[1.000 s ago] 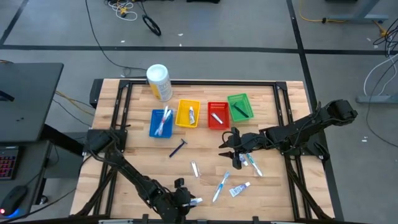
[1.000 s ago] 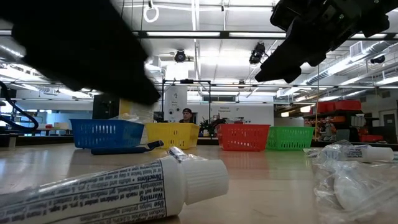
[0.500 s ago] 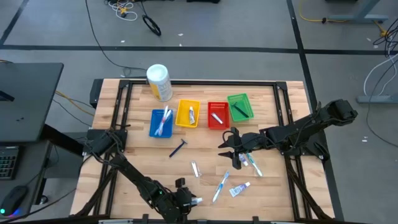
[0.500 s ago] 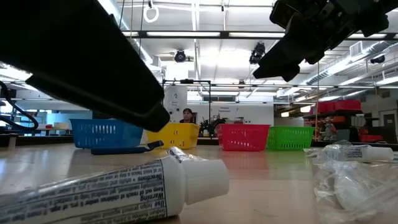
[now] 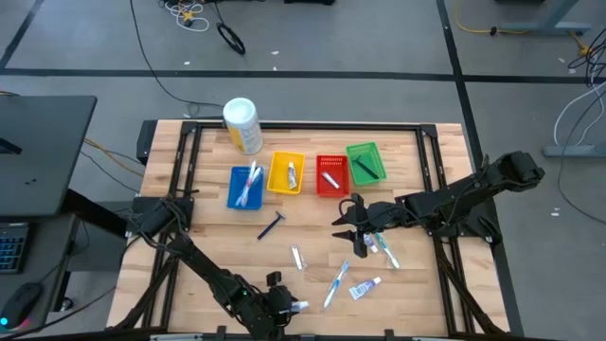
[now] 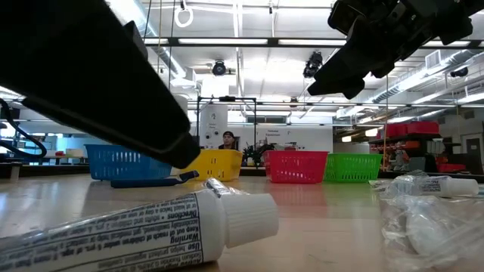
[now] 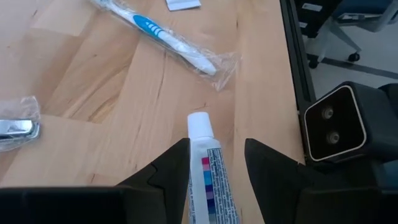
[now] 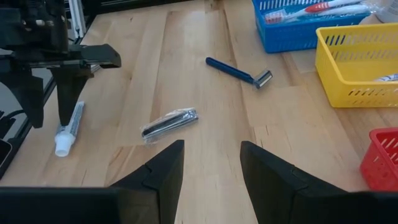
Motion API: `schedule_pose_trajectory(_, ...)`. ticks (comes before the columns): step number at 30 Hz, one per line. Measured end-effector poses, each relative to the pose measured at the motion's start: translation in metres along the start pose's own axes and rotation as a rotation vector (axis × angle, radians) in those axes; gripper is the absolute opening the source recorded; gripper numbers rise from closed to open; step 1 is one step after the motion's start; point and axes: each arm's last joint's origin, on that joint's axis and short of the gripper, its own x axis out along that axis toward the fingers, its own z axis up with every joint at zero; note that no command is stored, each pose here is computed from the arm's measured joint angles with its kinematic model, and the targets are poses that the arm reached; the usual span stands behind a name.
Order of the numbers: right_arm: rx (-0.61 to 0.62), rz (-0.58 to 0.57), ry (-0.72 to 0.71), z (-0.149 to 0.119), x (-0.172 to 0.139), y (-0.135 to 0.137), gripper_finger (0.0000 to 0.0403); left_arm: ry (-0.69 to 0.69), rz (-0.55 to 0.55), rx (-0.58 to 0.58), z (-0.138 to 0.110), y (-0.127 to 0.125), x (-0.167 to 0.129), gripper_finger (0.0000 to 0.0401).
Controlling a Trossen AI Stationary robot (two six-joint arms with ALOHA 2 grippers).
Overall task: Pick & Place Travel size toiletries
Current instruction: Put the white toothpaste into the yellow bin
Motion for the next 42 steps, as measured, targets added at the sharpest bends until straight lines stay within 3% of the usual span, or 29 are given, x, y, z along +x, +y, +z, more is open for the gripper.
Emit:
schedule_pose_trajectory(29, 0.004, 0.001, 0.006, 0.000, 0.000, 0.000, 0.0167, 0.020, -0.012, 0.067, -0.013, -0.003, 0.014, 0.0169)
schedule_pose_trajectory(32, 0.010, 0.001, 0.006, 0.000, 0.000, 0.001, 0.0167, 0.040, -0.016, 0.123, -0.019, -0.005, 0.015, 0.0167)
schedule_pose_trajectory(35, 0.010, 0.001, 0.005, 0.000, 0.000, 0.000, 0.0167, 0.024, -0.021, 0.251, -0.023, -0.009, 0.012, 0.0164)
schedule_pose_trajectory(42, 0.010, 0.001, 0.005, 0.000, 0.000, 0.000, 0.0167, 0.013, 0.000, 0.306, -0.018, -0.006, 0.012, 0.0163)
